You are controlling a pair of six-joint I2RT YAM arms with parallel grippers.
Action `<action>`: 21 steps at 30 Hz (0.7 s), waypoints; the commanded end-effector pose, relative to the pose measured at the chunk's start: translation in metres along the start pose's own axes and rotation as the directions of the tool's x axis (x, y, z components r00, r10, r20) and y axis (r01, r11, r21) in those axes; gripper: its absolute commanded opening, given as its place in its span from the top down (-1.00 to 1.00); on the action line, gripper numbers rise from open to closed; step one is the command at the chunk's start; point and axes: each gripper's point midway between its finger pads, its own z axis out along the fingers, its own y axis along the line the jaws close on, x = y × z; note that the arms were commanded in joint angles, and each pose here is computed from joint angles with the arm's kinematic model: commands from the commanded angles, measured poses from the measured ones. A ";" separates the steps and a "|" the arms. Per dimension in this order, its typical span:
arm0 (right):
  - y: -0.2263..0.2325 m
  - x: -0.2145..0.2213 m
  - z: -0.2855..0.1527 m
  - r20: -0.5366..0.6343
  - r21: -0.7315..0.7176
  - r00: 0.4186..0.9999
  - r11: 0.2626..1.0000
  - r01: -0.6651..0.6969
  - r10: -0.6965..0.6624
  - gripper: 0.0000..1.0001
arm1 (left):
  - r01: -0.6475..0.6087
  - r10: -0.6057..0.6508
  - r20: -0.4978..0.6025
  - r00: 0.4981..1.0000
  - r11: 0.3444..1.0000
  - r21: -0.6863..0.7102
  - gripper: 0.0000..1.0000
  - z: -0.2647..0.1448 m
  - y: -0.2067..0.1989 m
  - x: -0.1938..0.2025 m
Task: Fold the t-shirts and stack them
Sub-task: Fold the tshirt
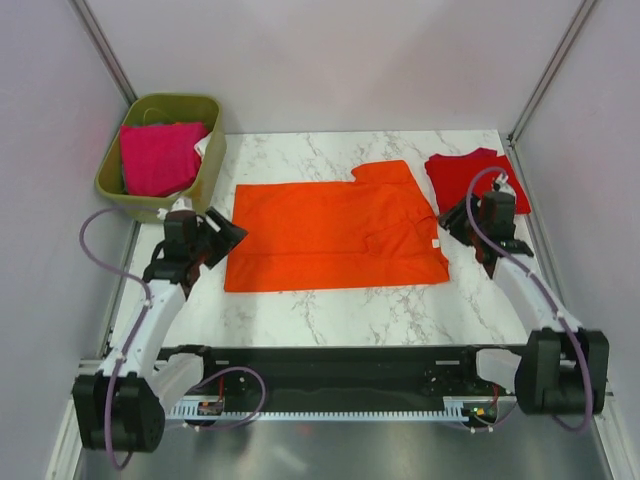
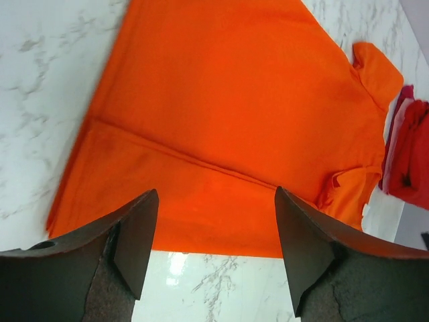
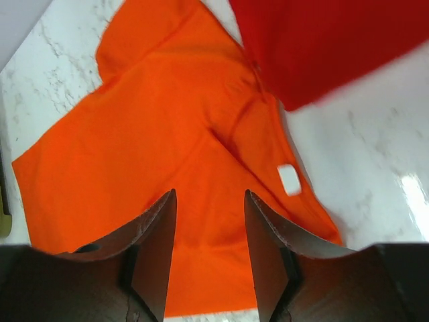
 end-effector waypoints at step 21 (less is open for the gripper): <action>0.109 -0.058 0.271 -0.084 -0.096 0.935 0.937 0.337 -0.345 -0.28 | -0.089 0.077 0.192 0.978 0.995 0.054 -0.48 0.184 -0.149 -0.104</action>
